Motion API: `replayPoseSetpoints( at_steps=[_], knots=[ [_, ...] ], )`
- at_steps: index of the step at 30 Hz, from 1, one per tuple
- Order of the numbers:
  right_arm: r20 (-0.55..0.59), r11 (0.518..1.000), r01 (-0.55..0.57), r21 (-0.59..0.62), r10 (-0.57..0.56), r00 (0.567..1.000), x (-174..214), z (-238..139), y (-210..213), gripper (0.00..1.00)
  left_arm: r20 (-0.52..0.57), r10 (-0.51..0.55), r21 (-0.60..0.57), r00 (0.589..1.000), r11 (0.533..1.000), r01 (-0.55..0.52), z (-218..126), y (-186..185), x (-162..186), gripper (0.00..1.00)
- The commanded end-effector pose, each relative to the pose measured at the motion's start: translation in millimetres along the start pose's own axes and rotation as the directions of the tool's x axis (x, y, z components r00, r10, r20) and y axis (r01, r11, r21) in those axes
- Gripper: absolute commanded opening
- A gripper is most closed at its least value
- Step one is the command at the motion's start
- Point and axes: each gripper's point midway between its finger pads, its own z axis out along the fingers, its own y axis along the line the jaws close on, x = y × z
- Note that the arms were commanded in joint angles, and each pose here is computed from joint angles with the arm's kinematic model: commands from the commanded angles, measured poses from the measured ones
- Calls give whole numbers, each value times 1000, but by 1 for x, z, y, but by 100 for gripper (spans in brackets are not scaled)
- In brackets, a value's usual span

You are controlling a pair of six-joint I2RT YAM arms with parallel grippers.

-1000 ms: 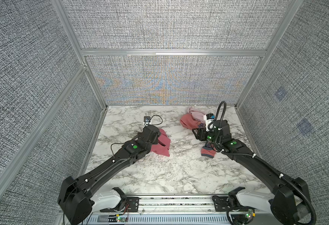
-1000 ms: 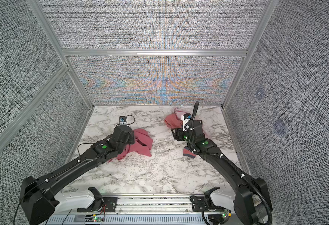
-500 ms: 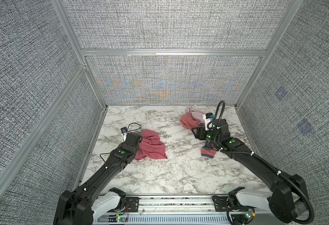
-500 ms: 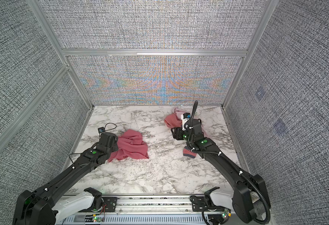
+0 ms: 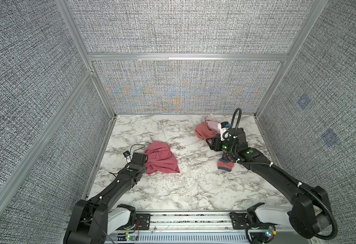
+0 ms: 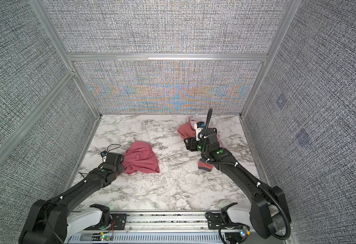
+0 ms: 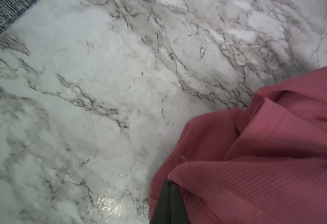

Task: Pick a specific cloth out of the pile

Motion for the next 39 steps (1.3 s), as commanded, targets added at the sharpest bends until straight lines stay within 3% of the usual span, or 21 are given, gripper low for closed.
replayPoseSetpoints(
  at_steps=[1, 6, 7, 9, 14, 16, 18, 23, 29, 34, 39],
  knots=[
    [6, 1000, 9, -2, -9, 1000, -4, -5, 2, 67, 0, -38, 46, 999, 998, 38, 6, -11, -2, 0],
    [20, 1000, 9, 17, -9, 1000, -5, -12, -2, 67, -1, -30, 54, 1000, 998, 30, -4, -17, -13, 0],
    [22, 1000, 10, 18, -10, 1000, -5, -13, -2, 67, 15, -37, 58, 999, 998, 36, -11, -17, -19, 21],
    [25, 1000, 9, 22, -10, 1000, -5, -15, -3, 67, 52, -46, 71, 998, 997, 42, -24, -18, -32, 37],
    [37, 1000, 2, 20, -3, 999, -9, -14, -2, 67, 140, 18, 199, 990, 979, -46, -61, -39, -61, 48],
    [41, 1000, -4, 14, 4, 999, -10, -13, -1, 67, 167, 25, 249, 986, 966, -67, -74, -47, -69, 59],
    [42, 1000, -10, 6, 9, 999, -10, -12, 0, 67, 178, 51, 284, 983, 954, -101, -82, -56, -74, 64],
    [38, 1000, -17, -4, 17, 999, -8, -10, 1, 67, 204, 209, 330, 956, 905, -268, -100, -94, -72, 65],
    [38, 1000, -26, 3, 26, 999, -3, -12, -2, 67, 186, 474, 362, 861, 781, -508, -102, -166, -25, 65],
    [39, 1000, -23, 20, 23, 999, -1, -17, -5, 67, 129, 576, 383, 807, 722, -576, -82, -202, 13, 64],
    [32, 999, -21, 31, 20, 999, 6, -18, -9, 67, 85, 591, 431, 802, 704, -565, -65, -219, 40, 66]
  ],
)
